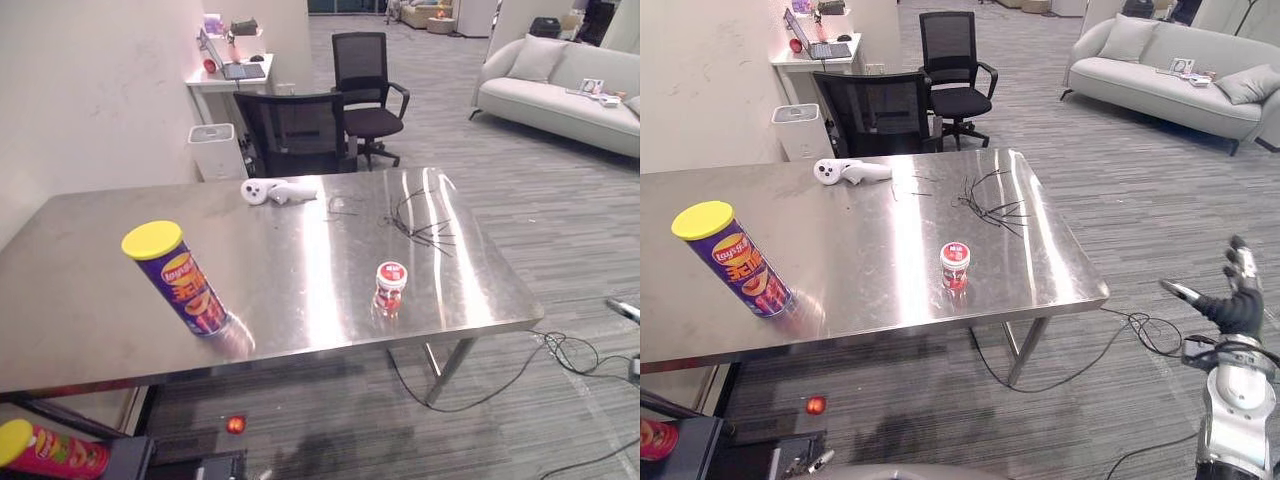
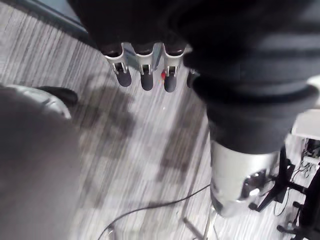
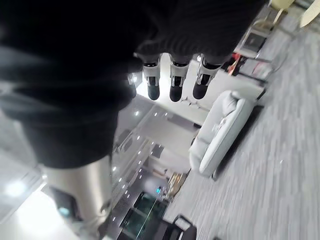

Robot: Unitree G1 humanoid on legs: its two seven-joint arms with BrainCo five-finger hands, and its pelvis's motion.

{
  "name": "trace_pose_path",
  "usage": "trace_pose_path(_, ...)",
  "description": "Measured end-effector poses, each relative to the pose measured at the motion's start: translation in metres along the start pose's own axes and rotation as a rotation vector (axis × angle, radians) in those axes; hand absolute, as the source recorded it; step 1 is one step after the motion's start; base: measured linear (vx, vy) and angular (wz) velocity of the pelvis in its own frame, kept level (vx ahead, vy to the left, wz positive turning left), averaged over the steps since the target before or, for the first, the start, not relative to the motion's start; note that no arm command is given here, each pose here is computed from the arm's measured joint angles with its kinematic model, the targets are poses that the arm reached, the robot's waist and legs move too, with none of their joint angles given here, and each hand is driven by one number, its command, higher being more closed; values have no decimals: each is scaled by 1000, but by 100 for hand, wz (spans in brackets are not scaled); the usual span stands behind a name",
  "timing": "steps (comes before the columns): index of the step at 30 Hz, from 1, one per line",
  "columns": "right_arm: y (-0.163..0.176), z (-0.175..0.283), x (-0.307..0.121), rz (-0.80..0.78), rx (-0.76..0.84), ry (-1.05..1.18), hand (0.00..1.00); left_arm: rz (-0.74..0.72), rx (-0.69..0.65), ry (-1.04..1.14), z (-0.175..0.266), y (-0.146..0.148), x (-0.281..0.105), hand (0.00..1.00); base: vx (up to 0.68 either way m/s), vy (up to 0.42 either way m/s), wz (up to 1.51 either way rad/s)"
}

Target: Put the gum and the chips on the shelf.

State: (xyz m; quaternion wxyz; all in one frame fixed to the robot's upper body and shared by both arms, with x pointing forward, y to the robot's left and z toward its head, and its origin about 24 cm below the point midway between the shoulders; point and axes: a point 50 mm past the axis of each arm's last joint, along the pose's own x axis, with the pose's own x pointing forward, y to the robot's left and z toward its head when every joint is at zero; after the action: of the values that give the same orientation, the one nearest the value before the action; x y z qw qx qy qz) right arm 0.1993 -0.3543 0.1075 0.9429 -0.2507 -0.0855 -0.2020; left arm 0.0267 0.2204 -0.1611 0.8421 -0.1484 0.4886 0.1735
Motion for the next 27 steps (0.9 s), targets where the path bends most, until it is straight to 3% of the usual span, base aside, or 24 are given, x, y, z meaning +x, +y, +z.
trace_pose_path(15,56,29,0,382,119,-135,0,-7,67,43,-7,-2,0,0,-17,-26,0)
trace_pose_path(27,87,35,1,487,202,-153,0,-10,93,30,2,-6,4,0,-3,-11,8)
